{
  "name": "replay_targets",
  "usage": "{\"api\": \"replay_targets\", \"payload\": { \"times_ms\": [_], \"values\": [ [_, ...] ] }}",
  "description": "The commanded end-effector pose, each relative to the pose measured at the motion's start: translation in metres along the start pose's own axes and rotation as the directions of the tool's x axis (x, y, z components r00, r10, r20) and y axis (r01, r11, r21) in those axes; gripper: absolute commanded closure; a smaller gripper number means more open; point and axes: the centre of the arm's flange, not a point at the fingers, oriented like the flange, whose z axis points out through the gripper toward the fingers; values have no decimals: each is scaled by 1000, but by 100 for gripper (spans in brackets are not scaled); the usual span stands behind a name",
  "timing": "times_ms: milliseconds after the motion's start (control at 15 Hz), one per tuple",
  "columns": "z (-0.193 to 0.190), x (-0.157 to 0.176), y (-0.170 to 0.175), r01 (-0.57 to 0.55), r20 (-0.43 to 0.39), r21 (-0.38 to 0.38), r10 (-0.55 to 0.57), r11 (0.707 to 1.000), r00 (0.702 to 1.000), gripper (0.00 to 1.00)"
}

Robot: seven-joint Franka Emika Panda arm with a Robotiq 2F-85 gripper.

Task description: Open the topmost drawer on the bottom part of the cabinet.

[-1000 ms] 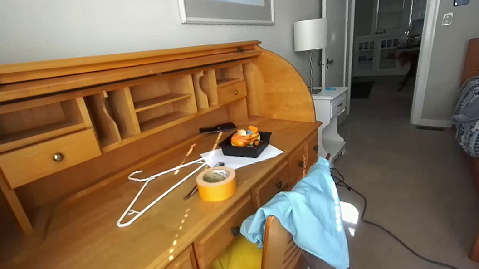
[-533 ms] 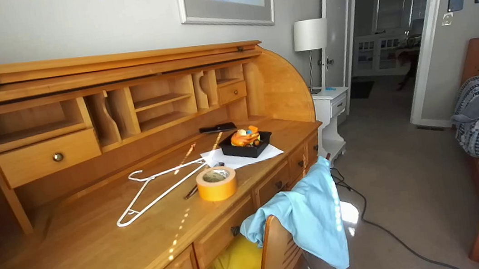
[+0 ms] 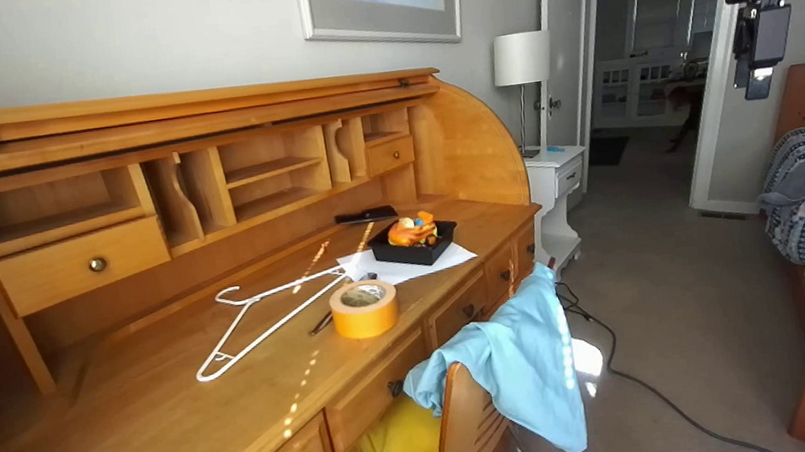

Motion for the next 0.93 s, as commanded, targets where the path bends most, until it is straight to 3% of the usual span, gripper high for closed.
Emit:
{"api": "replay_targets", "payload": {
  "times_ms": [0,333,467,533,867],
  "values": [
    [54,7,25,-158,-10,-91,157,983,988,0],
    [101,30,58,-384,-93,-192,372,903,923,0],
    [112,35,64,-436,-62,-220,434,873,899,0],
    [84,33,65,-389,-77,-173,382,905,921,0],
    [88,37,67,-393,-69,-178,387,902,919,0]
  ]
}}
